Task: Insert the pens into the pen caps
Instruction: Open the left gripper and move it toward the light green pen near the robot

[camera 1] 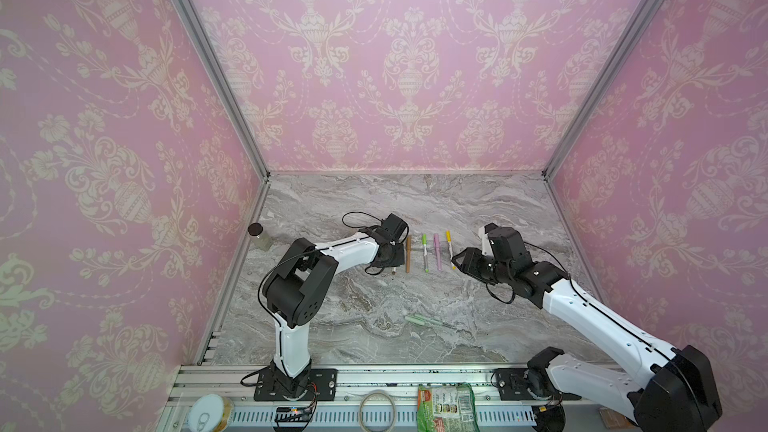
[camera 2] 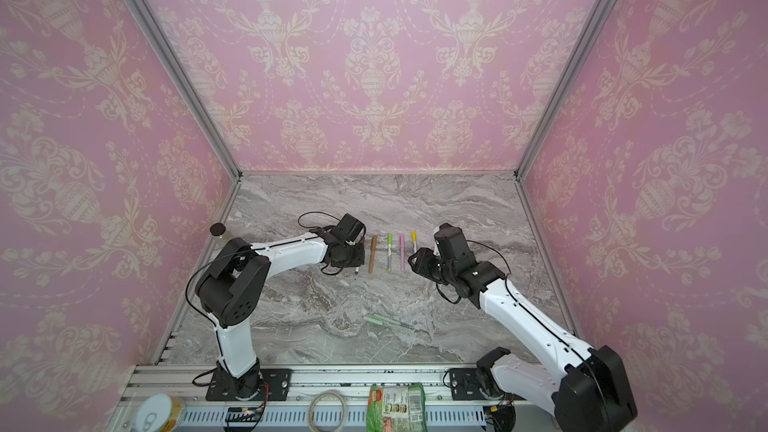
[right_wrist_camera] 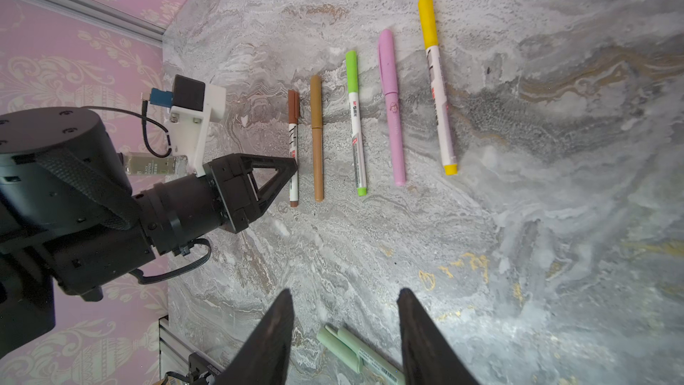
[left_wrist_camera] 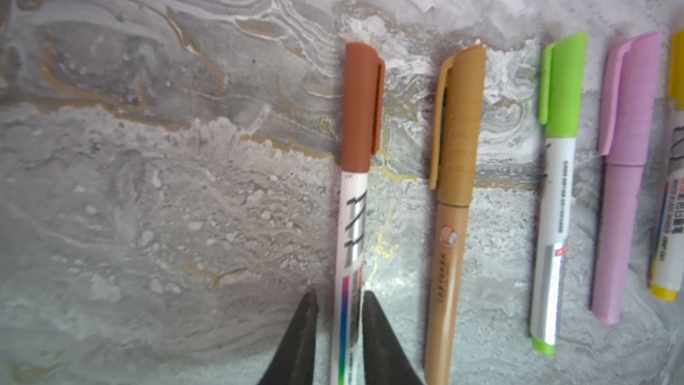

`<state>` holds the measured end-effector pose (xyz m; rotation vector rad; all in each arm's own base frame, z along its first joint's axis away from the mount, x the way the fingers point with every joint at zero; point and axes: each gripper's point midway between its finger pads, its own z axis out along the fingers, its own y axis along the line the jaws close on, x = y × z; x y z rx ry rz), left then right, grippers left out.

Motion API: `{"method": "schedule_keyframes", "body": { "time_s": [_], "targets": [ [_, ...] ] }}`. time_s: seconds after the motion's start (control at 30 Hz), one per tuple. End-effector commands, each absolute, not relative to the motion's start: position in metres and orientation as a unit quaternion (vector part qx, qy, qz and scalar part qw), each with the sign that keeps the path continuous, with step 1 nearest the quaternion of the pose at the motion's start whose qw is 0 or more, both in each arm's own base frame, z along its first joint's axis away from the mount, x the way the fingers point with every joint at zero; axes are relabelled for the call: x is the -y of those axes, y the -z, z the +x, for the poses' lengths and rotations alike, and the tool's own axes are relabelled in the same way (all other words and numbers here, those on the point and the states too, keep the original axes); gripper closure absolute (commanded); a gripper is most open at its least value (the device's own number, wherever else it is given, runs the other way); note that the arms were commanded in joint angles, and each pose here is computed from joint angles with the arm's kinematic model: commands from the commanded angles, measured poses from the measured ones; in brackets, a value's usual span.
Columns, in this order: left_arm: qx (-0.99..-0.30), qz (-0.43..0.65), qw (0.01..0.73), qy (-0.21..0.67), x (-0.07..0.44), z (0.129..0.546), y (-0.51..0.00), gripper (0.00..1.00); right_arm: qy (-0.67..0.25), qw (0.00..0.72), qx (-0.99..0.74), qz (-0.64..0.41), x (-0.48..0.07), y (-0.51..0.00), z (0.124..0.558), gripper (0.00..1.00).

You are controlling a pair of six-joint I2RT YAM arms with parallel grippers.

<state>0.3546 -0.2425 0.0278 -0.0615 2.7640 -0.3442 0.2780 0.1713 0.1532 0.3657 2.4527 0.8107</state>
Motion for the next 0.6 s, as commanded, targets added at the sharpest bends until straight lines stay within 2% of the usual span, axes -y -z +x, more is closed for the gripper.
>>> {"method": "schedule_keyframes", "body": {
  "time_s": [0.0, 0.2, 0.57],
  "targets": [
    [-0.963, -0.014, 0.228, 0.144, 0.239, 0.363, -0.067, 0.66, -0.307, 0.283, -0.901, 0.113, -0.171, -0.168, 0.277, 0.51],
    [-0.931, 0.065, 0.300, 0.200, 0.245, 0.353, -0.130, 0.50, -0.288, 0.293, -0.904, 0.116, -0.162, -0.184, 0.275, 0.50],
    [-0.819, 0.323, 0.361, 0.308, 0.258, 0.257, -0.208, 0.44, -0.246, 0.249, -0.917, 0.193, -0.140, -0.192, 0.258, 0.49]
  ]
}}
